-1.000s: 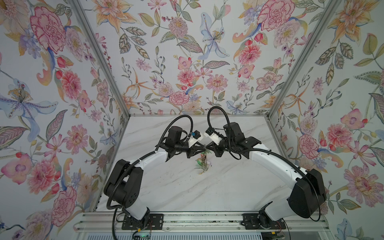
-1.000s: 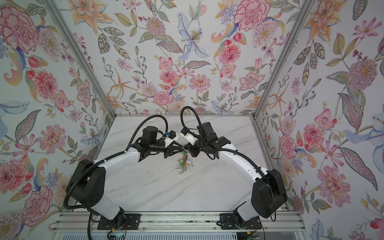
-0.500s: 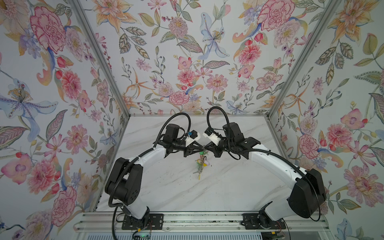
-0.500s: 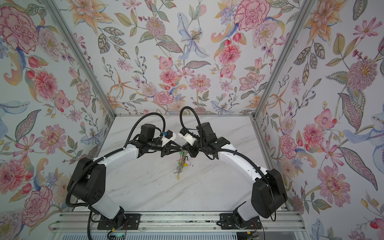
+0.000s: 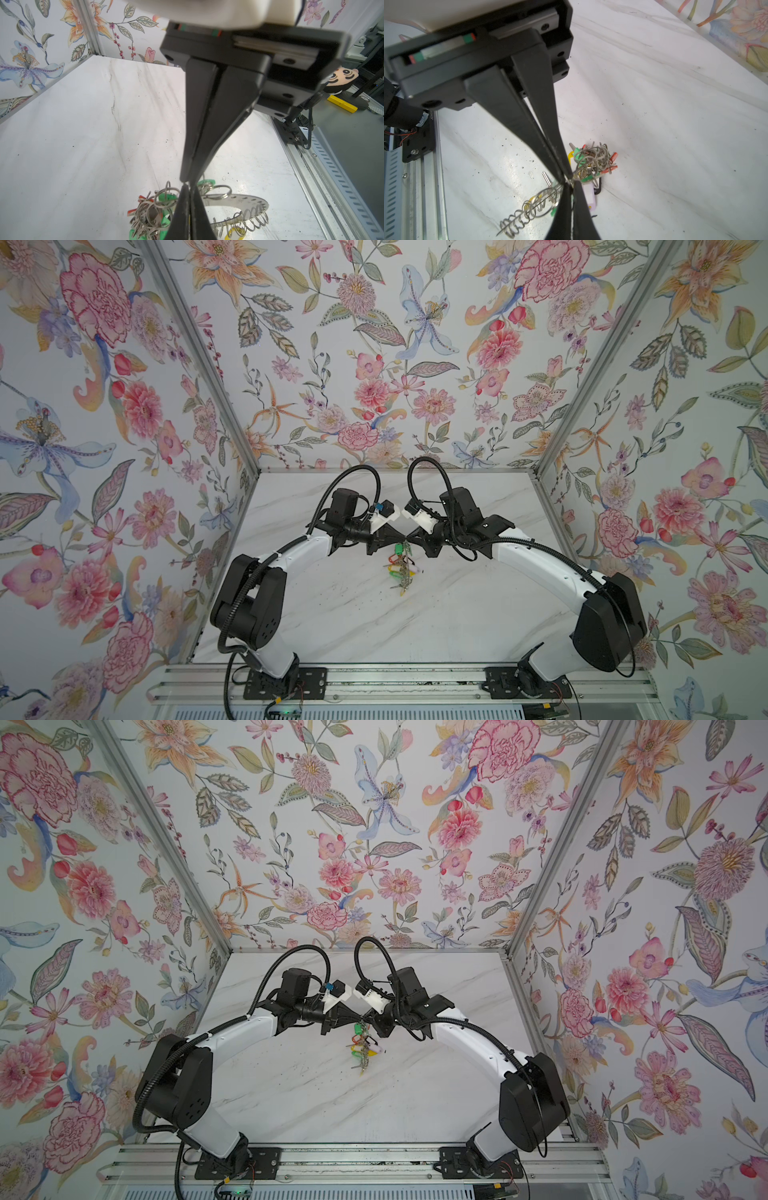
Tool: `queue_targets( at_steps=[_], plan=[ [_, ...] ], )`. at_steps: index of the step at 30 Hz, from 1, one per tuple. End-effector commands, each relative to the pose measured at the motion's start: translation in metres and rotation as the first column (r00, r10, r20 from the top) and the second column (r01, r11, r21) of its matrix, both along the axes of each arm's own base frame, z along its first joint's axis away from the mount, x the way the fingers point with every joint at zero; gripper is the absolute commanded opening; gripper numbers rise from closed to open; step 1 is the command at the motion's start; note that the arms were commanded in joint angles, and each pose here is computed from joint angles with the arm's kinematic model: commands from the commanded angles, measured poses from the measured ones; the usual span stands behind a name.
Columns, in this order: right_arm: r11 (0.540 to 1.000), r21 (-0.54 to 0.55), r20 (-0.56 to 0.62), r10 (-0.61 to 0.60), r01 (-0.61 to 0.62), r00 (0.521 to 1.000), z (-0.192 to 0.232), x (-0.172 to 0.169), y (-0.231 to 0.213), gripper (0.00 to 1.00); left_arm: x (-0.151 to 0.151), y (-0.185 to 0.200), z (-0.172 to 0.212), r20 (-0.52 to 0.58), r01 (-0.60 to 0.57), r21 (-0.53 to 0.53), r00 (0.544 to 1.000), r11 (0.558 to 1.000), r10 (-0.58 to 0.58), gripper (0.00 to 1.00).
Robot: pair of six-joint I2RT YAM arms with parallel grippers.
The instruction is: Remove the keys from the keyring
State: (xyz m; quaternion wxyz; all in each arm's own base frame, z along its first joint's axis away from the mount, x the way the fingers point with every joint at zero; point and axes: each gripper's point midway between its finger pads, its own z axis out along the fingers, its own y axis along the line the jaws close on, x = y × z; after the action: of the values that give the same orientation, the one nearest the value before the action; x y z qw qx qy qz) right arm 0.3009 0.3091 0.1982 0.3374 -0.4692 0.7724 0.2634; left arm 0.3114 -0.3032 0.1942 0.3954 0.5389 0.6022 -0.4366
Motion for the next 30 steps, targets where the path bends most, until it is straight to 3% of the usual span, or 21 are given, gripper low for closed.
queue_targets(
  at_steps=[1,6,11,15,25,30],
  plan=[
    [0.999,0.043,0.041,0.024,-0.026,0.999,0.016,0.0,0.009,0.0,0.0,-0.004,0.009,0.011,0.027,-0.032,1.0,0.999,-0.027,0.0],
    [0.997,0.069,0.042,0.026,-0.029,0.999,0.022,0.0,0.011,0.0,-0.001,-0.004,0.008,0.013,0.027,-0.034,1.0,0.999,-0.026,0.0],
    [0.996,0.089,0.033,-0.004,0.001,0.999,0.022,0.003,0.005,0.21,-0.001,-0.004,0.012,0.01,0.025,-0.06,1.0,0.998,-0.025,0.0],
    [0.986,0.128,0.05,-0.115,0.108,0.992,0.015,0.007,-0.014,0.27,0.002,-0.003,0.011,0.015,0.001,-0.048,1.0,0.999,0.0,0.0],
    [0.969,0.189,-0.009,-0.163,0.162,0.987,-0.014,-0.016,-0.024,0.32,0.004,-0.006,0.02,0.022,0.008,-0.078,1.0,0.997,-0.006,0.0],
    [0.953,0.238,-0.003,-0.191,0.186,0.982,-0.017,-0.001,-0.014,0.33,0.002,-0.005,0.025,0.021,0.005,-0.103,1.0,0.995,-0.003,0.0]
  ],
)
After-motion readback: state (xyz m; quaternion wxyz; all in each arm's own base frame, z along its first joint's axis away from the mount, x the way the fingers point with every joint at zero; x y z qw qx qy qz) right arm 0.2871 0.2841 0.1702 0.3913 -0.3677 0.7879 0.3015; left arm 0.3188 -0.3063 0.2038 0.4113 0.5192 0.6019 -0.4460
